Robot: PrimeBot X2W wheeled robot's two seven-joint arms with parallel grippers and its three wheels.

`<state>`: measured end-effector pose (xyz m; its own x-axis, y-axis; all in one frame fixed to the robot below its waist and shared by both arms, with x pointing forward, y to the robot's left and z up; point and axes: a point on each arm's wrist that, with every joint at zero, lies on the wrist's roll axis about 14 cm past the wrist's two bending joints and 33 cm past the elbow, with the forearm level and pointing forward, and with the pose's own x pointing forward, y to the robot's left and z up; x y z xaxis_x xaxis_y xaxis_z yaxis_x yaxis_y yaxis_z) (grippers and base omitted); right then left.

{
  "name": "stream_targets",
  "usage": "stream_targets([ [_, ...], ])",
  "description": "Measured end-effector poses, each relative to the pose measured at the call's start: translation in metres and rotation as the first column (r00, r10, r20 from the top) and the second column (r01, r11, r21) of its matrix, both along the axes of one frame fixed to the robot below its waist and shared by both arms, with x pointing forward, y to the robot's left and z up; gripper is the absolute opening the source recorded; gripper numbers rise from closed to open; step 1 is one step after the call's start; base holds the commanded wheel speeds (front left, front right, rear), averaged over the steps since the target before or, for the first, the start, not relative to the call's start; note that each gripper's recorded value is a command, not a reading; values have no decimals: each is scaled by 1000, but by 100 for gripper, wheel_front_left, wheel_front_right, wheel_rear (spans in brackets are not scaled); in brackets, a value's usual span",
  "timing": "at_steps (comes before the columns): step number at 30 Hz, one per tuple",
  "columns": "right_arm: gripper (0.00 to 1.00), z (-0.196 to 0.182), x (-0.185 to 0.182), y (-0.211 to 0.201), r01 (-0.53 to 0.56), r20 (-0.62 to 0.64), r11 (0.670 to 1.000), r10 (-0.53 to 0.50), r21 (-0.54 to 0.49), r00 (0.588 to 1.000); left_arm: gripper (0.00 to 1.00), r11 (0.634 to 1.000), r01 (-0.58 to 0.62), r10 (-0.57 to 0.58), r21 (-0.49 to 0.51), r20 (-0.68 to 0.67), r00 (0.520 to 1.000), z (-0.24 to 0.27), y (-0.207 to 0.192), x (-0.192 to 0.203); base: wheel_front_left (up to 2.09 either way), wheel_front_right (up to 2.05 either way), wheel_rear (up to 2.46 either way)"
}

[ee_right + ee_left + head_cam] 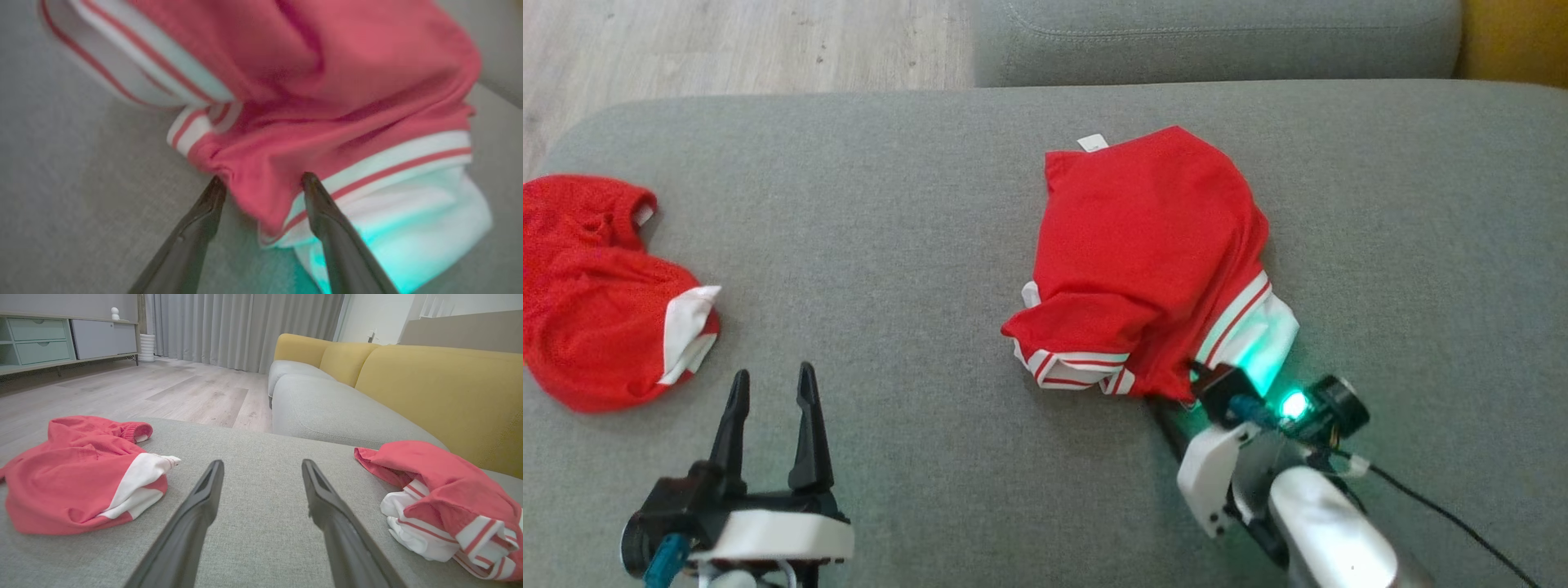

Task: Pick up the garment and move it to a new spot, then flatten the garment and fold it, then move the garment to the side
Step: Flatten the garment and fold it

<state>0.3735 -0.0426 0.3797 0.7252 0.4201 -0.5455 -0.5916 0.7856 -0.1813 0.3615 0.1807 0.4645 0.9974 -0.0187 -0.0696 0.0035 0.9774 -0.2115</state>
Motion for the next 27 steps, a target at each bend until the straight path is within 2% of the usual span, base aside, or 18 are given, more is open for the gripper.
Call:
stream_targets([
  [1, 0, 7, 5, 2, -1, 33, 1000, 0, 26, 999, 100, 1000, -1, 1, -1, 3, 1000, 1, 0, 0, 0, 0, 0],
  [9, 0, 47, 27, -3, 59, 133, 983, -83, 172, 988, 100, 1000, -1, 1, -4, 39, 999, 12, -1, 3, 0, 0, 0],
  [11, 0, 69, 31, 7, 38, 174, 969, -83, 244, 981, 100, 1000, 2, -1, -7, 48, 999, 15, -2, 3, 0, 0, 0],
  [12, 0, 69, 31, 7, 38, 174, 969, -83, 244, 981, 100, 1000, 2, -1, -7, 48, 999, 15, -2, 3, 0, 0, 0],
  [14, 0, 103, 36, 23, -23, 248, 951, -57, 307, 967, 100, 1000, 4, -4, -8, 57, 998, 17, -3, 4, 0, 0, 0],
  [16, 0, 149, 45, 40, -106, 357, 932, -27, 348, 934, 100, 1000, 10, -10, -3, 69, 998, 21, -5, 5, 0, 0, 0],
  [19, 0, 230, 57, 60, -239, 530, 895, 3, 376, 848, 100, 1000, 17, -17, -4, 89, 996, 27, -7, 8, 0, 0, 0],
  [22, 0, 297, 61, 72, -342, 642, 855, 14, 390, 766, 100, 1000, 14, -14, 0, 96, 995, 29, -6, 10, 0, 0, 0],
  [24, 0, 330, 60, 77, -401, 676, 812, 10, 425, 737, 100, 1000, 9, -9, -1, 98, 995, 30, -5, 10, 0, 0, 0],
  [25, 0, 362, 56, 80, -458, 699, 749, -9, 479, 715, 100, 1000, 9, -9, 0, 101, 995, 31, -5, 11, 0, 0, 0],
  [26, 0, 376, 56, 80, -480, 723, 736, -18, 477, 691, 100, 1000, 10, -10, 3, 102, 995, 31, -5, 11, 0, 0, 0],
  [27, 0, 392, 55, 78, -503, 734, 703, -39, 502, 678, 100, 1000, 9, -10, 4, 103, 995, 31, -5, 10, 0, 0, 0],
])
